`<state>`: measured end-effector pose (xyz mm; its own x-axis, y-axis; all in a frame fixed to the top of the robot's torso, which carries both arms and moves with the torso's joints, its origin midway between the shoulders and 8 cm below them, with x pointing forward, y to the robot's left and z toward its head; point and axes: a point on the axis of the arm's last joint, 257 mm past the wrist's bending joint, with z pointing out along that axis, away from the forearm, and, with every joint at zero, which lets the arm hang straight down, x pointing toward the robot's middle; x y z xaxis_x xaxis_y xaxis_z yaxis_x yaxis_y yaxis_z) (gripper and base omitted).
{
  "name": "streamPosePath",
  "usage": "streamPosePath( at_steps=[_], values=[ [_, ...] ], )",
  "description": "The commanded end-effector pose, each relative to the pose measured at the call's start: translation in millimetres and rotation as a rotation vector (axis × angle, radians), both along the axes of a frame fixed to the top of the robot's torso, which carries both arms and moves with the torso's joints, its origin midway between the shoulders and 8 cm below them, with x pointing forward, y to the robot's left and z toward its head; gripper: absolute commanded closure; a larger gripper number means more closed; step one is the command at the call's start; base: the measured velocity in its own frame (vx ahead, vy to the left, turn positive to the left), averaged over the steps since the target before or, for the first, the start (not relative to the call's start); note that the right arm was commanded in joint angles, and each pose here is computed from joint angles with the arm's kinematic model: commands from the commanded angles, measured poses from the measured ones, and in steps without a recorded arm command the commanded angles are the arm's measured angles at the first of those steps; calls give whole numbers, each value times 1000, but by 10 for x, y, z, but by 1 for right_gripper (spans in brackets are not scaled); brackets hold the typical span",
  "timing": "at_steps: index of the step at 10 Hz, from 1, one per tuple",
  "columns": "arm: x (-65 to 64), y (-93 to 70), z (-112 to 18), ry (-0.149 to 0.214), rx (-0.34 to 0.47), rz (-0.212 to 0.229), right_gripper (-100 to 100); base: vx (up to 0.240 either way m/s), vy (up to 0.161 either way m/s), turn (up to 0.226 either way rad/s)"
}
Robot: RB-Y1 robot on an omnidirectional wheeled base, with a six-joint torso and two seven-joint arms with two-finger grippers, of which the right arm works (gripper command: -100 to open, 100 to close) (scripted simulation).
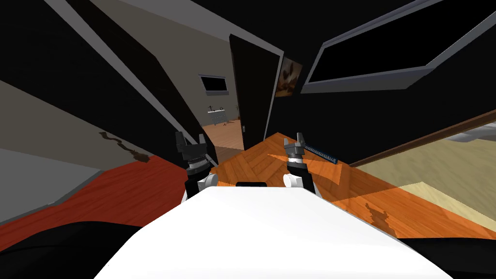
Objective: Push the door open
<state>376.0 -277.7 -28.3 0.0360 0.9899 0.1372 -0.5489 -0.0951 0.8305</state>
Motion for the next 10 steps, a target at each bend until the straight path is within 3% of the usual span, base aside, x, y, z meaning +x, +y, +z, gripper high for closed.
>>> streamPosePath(
  at_steps=[1, 2, 10],
  values=[
    [51, 17, -84, 12, -7, 5, -100, 91, -7, 35],
    [110, 37, -191, 28, -16, 10, -100, 137, -11, 70],
    [345, 123, -660, 98, -52, 34, -100, 104, -2, 62]
  ],
)
